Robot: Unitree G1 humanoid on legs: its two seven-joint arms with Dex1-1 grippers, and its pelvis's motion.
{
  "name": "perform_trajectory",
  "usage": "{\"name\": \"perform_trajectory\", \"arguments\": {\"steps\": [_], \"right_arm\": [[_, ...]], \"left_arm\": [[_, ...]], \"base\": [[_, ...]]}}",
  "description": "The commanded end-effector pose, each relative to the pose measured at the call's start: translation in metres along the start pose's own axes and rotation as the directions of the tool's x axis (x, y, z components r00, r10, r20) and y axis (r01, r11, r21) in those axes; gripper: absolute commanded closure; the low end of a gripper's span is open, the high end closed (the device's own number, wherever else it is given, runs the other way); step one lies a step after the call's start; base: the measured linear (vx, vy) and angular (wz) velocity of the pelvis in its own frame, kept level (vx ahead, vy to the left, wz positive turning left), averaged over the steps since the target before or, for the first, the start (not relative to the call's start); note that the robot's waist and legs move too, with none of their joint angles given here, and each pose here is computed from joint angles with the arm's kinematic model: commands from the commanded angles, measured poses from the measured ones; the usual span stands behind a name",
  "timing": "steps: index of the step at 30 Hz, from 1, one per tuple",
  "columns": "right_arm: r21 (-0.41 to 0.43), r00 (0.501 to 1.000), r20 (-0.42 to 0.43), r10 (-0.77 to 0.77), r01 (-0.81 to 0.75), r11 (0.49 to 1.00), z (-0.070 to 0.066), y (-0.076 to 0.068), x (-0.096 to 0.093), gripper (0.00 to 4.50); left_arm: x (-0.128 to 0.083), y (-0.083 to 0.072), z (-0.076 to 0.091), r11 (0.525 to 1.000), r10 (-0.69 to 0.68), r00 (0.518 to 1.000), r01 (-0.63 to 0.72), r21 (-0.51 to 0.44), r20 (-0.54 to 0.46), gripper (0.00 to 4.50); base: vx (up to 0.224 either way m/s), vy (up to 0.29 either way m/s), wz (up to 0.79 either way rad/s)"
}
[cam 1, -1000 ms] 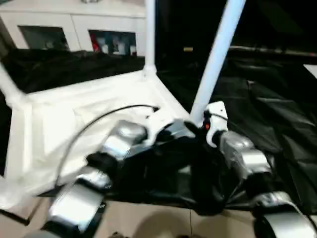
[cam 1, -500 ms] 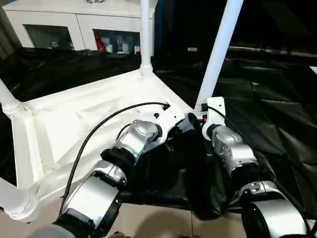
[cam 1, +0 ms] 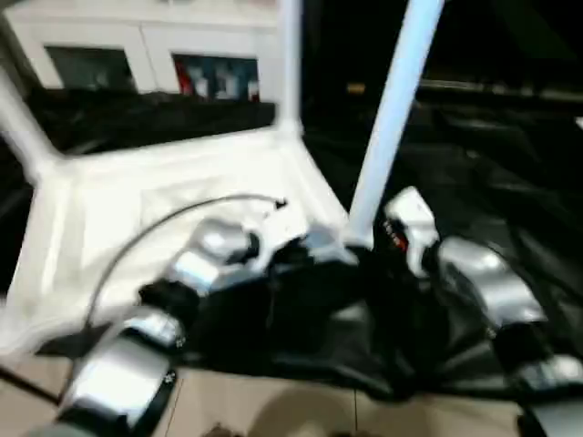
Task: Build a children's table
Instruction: Rotate leg to tighten
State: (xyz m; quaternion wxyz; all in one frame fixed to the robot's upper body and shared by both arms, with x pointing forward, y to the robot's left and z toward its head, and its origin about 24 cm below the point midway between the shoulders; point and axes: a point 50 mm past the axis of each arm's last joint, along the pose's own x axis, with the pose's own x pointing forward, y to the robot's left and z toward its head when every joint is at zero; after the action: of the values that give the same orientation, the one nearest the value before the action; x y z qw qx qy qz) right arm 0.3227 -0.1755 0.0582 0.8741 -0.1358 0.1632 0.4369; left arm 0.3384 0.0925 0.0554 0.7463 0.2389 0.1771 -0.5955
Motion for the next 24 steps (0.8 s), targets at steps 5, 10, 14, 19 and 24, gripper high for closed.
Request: {"name": "perform_trajectory", "arguments": {"steps": [5,10,14,19,24], "right_arm": [[-0.062,0.994,0.002,0.112,-0.112,0.992,0.011,0.006,-0.013,0.60],[-0.067,0.985,-0.051,0.166,-0.169,0.983,0.006,0.011,-0.014,0.60],[-0.058,0.984,-0.053,0.168,-0.171,0.984,0.007,0.012,-0.013,0.77],[-0.054,0.984,-0.056,0.170,-0.173,0.984,0.007,0.012,-0.013,1.07],[-0.058,0.982,-0.074,0.176,-0.180,0.982,0.004,0.013,-0.013,1.50]], "left_arm": [[-0.004,-0.015,0.004,0.985,-0.169,0.985,0.169,0.026,0.028,4.50],[-0.009,-0.015,0.002,0.985,-0.173,0.985,0.173,0.027,0.024,4.50],[-0.011,-0.016,0.002,0.986,-0.166,0.986,0.166,0.021,0.024,4.50],[-0.012,-0.016,0.002,0.987,-0.161,0.987,0.160,0.017,0.024,4.50],[-0.012,-0.016,0.001,0.988,-0.155,0.988,0.155,0.013,0.021,4.50]], "base": [[0.000,0.000,0.00],[0.000,0.000,0.00],[0.000,0.000,0.00],[0.000,0.000,0.00],[0.000,0.000,0.00]]}}
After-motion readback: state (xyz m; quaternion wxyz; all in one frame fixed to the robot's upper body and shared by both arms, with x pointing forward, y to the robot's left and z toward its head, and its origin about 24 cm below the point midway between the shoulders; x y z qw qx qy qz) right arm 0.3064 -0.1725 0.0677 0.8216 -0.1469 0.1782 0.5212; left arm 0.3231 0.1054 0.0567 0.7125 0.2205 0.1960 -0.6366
